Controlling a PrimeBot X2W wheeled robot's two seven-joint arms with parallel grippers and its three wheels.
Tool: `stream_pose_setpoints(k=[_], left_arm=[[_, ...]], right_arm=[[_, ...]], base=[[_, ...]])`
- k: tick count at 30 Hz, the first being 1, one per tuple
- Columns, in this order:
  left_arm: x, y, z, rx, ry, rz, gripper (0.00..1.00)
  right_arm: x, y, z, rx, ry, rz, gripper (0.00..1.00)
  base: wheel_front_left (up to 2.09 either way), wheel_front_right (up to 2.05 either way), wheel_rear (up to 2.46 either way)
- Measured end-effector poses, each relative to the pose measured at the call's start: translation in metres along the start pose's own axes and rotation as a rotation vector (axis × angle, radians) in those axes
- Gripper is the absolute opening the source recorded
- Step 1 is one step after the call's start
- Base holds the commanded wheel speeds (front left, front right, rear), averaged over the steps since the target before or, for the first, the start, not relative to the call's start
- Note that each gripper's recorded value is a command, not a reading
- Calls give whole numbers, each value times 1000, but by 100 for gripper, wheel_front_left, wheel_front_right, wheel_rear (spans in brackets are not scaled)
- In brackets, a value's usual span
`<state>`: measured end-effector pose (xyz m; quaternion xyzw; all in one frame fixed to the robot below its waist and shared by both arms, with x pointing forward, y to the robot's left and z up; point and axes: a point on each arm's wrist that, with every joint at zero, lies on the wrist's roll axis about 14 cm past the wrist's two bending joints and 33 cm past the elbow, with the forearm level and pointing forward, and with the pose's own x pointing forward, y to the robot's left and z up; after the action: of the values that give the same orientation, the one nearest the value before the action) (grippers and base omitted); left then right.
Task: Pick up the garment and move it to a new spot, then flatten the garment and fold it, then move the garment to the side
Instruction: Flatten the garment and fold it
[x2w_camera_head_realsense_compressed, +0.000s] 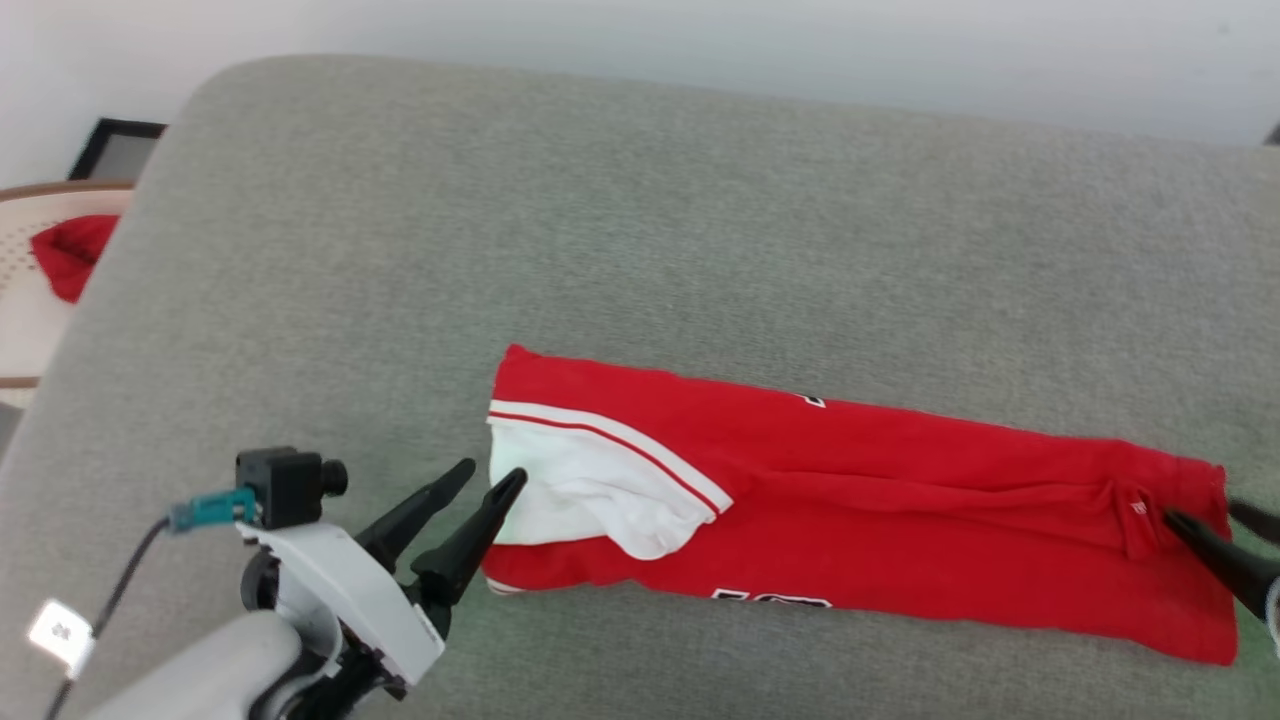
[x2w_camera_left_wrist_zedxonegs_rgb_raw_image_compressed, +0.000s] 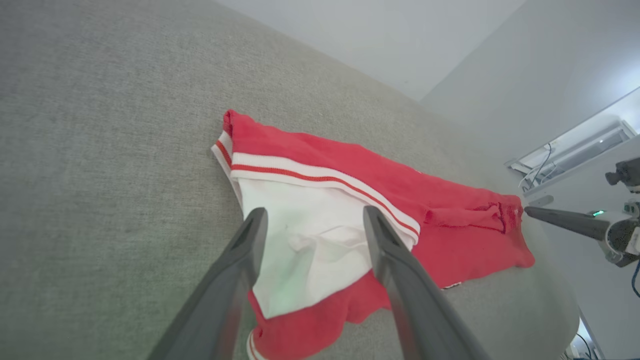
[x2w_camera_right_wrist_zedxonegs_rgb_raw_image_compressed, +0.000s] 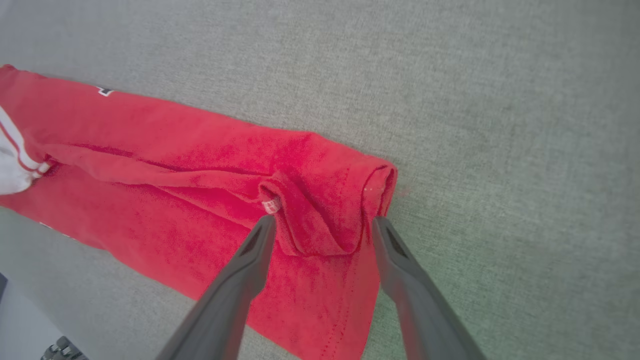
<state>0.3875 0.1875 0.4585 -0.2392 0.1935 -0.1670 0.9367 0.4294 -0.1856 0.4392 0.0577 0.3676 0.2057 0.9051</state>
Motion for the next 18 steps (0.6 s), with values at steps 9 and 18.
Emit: stream_pose_setpoints(k=[9, 18], left_arm=[[-28, 26, -12, -57, -151, 176, 100], [-32, 38, 16, 159, -271, 256, 100]], right_arm=[[-4, -11, -42, 136, 190, -21, 100], [10, -20, -38, 186, 240, -79, 100]], base=[[0, 0, 0], [0, 0, 0]])
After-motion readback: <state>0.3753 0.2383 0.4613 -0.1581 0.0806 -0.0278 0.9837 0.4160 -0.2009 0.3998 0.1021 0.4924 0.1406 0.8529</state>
